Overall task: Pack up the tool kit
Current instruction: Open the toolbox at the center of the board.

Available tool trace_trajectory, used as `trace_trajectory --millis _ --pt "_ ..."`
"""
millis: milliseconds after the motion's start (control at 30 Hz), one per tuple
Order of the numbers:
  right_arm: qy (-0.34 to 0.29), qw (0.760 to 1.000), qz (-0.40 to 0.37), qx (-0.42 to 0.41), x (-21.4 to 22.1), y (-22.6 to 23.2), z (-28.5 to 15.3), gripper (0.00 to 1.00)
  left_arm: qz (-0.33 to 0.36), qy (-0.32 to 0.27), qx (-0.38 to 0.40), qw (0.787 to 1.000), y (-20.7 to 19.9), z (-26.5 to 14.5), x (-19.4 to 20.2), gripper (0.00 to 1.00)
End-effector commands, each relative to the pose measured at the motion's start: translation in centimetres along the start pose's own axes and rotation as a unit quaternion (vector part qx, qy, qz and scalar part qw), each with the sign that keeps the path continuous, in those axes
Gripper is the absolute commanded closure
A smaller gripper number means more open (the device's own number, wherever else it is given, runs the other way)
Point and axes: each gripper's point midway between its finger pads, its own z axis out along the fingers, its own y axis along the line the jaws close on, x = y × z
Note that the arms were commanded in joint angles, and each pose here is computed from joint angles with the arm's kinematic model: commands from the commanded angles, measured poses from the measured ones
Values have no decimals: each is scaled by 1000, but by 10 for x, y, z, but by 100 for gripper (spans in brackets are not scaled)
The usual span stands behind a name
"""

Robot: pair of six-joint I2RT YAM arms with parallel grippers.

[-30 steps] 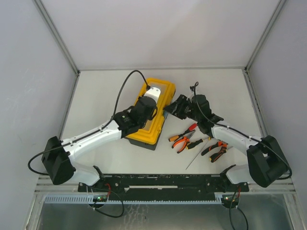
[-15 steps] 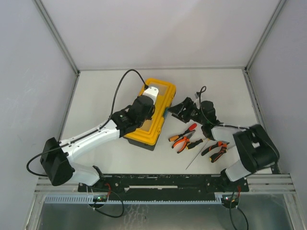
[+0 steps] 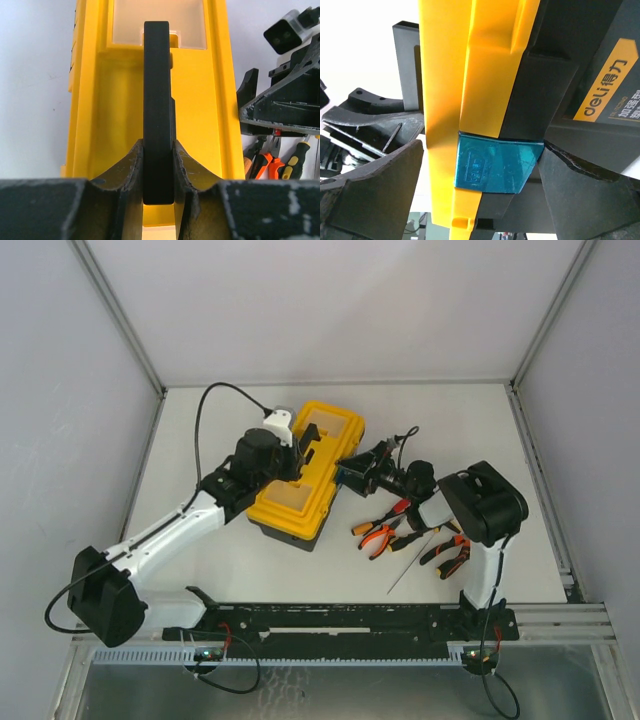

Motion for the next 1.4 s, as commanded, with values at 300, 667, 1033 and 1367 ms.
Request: trace_trajectory --millis 300,667,1033,1367 --pt "27 994 -45 -100 12 52 33 14 -111 89 55 988 18 7 67 100" --pt "46 993 -32 -106 14 49 48 13 -96 111 115 983 0 2 77 100" --pt "52 995 -10 -79 17 18 54 32 -85 112 111 984 2 0 74 100" --pt "74 994 -8 -75 22 5 60 31 -73 115 132 982 -4 -3 71 100"
